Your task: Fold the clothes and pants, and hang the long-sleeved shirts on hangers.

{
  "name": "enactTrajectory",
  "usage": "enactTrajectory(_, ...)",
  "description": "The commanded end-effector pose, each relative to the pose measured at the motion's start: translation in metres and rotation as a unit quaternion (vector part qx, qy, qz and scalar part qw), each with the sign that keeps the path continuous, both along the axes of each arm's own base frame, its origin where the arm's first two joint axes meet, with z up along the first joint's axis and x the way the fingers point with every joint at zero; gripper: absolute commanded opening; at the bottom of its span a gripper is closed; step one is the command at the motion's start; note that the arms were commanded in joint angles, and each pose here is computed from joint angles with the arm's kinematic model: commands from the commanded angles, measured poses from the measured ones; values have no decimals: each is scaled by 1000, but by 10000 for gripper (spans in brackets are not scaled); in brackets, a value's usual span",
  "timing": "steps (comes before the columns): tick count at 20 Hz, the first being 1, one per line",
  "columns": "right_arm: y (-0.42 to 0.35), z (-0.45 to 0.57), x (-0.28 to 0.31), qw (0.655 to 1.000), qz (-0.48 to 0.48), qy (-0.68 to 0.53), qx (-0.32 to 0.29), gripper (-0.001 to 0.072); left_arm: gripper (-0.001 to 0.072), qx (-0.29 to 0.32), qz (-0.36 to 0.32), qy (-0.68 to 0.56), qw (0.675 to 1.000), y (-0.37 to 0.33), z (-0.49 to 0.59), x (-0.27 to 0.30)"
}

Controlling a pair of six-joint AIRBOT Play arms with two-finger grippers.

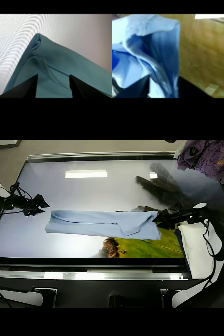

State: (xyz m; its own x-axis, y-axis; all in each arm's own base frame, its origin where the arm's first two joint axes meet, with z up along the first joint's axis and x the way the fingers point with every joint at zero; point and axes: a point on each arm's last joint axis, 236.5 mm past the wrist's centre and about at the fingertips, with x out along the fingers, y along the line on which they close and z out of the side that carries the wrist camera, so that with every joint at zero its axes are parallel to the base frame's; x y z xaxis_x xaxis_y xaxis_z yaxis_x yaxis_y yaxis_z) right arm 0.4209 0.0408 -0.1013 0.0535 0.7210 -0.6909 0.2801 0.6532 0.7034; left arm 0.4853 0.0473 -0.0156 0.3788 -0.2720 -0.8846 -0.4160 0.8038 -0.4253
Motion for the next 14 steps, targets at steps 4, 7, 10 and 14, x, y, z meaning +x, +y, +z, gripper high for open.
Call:
enactTrajectory(4, 46, 20, 4, 999, 30, -27, -10, 31, 332, -29, -28, -11, 999, -43, 6, 7)
enactTrajectory(7, 28, 59, -2, 997, 15, -15, -68, 30, 15, -65, -76, -39, 994, -101, 17, 16)
enactTrajectory(10, -1, 114, -11, 988, 16, -34, -151, 30, 13, -94, -105, -66, 988, -179, 20, 26)
enactTrajectory(14, -23, 189, -19, 973, -16, -81, -216, 30, 13, -161, -160, -72, 971, -317, 4, 9)
